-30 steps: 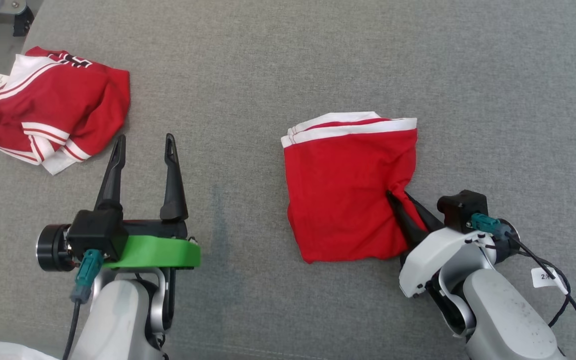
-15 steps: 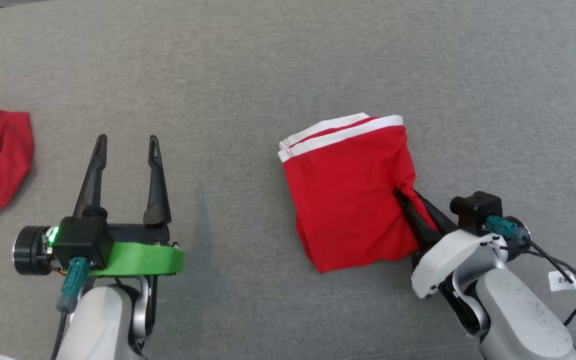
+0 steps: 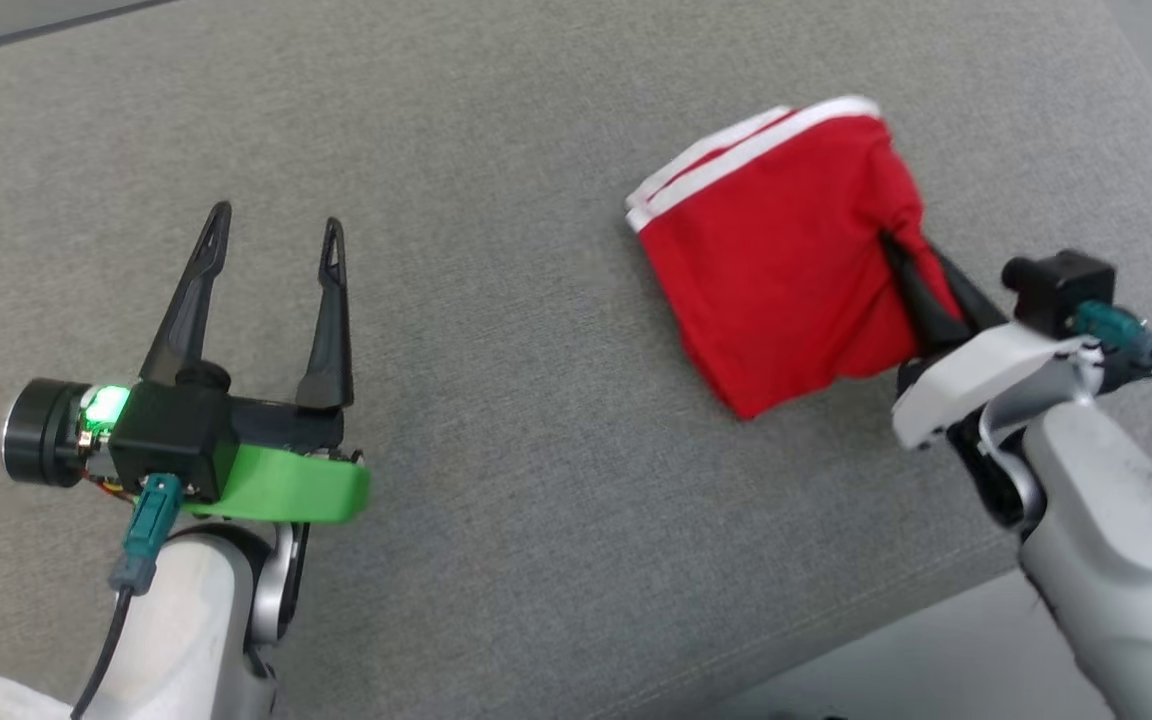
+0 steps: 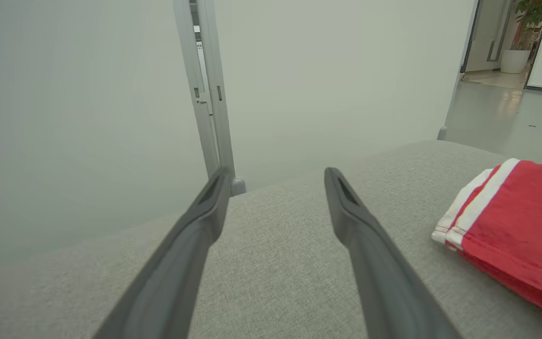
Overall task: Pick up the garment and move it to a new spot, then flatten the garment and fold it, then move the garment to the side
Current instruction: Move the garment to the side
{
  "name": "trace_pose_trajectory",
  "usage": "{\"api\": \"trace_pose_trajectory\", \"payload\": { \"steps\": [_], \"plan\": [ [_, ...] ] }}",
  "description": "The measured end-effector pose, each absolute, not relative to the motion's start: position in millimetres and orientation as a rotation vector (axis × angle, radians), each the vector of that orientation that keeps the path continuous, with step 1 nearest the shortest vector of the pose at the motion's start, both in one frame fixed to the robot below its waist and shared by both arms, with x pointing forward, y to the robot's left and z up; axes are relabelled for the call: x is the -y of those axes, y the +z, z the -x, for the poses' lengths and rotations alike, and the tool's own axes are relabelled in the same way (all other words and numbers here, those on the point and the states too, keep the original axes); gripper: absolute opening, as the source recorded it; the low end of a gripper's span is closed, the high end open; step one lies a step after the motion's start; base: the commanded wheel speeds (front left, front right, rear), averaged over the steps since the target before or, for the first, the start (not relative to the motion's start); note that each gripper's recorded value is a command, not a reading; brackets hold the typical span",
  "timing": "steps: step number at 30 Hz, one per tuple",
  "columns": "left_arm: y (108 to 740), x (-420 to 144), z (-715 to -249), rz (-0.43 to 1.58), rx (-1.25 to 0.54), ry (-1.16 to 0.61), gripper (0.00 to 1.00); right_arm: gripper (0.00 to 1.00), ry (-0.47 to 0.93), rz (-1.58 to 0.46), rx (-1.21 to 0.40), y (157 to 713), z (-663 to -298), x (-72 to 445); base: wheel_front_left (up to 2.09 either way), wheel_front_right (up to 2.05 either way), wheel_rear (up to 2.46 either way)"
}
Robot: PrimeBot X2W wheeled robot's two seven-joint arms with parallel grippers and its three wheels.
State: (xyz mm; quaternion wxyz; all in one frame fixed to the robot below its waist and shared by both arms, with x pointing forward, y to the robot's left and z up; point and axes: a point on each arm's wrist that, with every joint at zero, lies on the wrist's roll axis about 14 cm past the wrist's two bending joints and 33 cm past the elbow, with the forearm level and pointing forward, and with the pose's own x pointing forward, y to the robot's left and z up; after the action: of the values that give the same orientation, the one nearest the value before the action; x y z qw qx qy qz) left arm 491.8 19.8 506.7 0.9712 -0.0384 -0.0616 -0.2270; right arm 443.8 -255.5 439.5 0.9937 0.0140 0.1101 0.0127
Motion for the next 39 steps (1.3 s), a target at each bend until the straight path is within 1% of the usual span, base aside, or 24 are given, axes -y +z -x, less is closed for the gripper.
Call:
{"api": "trace_pose_trajectory", "payload": {
  "steps": [3, 8, 13, 17, 22, 23, 24, 25, 26, 31, 33, 35, 39],
  "plan": [
    [506.8, -3.9, -499.7, 0.091, 0.134, -0.502, 1.0, 0.0, -0.04, 0.021, -0.186, 454.1, -460.7, 290.6, 0.0, 0.0, 0.0],
    [504.6, 11.2, -513.8, 0.107, 0.156, -0.543, 1.0, 0.0, -0.113, 0.119, -0.147, 476.3, -492.6, 337.2, 0.0, 0.0, 0.0],
    [488.1, 18.6, -525.1, 0.123, 0.147, -0.567, 1.0, 0.0, -0.174, 0.232, -0.211, 466.7, -509.6, 382.8, 0.0, 0.0, 0.0],
    [471.5, 17.2, -533.5, 0.119, 0.13, -0.567, 1.0, 0.0, -0.192, 0.289, -0.291, 443.8, -518.6, 402.9, 0.0, 0.0, 0.0],
    [453.6, 11.4, -538.8, 0.115, 0.104, -0.557, 1.0, 0.0, -0.213, 0.34, -0.39, 413.5, -520.3, 420.9, 0.0, 0.0, 0.0],
    [450.6, 8.4, -540.1, 0.111, 0.1, -0.549, 1.0, 0.19, -0.219, 0.348, -0.4, 409.9, -521.2, 424.1, 0.0, 0.0, 0.0],
    [448.4, 5.3, -541.3, 0.108, 0.099, -0.542, 1.0, 0.41, -0.222, 0.359, -0.41, 407.2, -522.6, 426.8, 0.0, 0.0, 0.0],
    [446.6, 2.8, -542.2, 0.105, 0.096, -0.535, 1.0, 0.74, -0.231, 0.355, -0.411, 405.7, -523.8, 428.6, 0.0, 0.0, 0.0],
    [444.8, 0.1, -542.9, 0.102, 0.094, -0.528, 1.0, 1.0, -0.238, 0.357, -0.415, 404.0, -524.4, 431.1, 0.0, 0.0, 0.0],
    [444.4, -7.6, -543.1, 0.098, 0.092, -0.503, 1.0, 1.0, -0.305, 0.346, -0.401, 410.7, -518.9, 446.9, 0.0, 0.0, 0.0],
    [446.6, -11.0, -541.9, 0.106, 0.091, -0.487, 1.0, 1.0, -0.342, 0.325, -0.375, 418.5, -510.6, 453.5, 0.0, 0.0, 0.0],
    [449.8, -15.0, -539.1, 0.115, 0.092, -0.467, 1.0, 1.0, -0.356, 0.292, -0.332, 425.7, -505.4, 450.1, 0.0, 0.0, 0.0],
    [454.1, -31.1, -529.8, 0.112, 0.079, -0.407, 1.0, 1.0, -0.356, 0.222, -0.245, 434.2, -487.3, 427.1, 0.0, 0.0, 0.0]
  ]
}}
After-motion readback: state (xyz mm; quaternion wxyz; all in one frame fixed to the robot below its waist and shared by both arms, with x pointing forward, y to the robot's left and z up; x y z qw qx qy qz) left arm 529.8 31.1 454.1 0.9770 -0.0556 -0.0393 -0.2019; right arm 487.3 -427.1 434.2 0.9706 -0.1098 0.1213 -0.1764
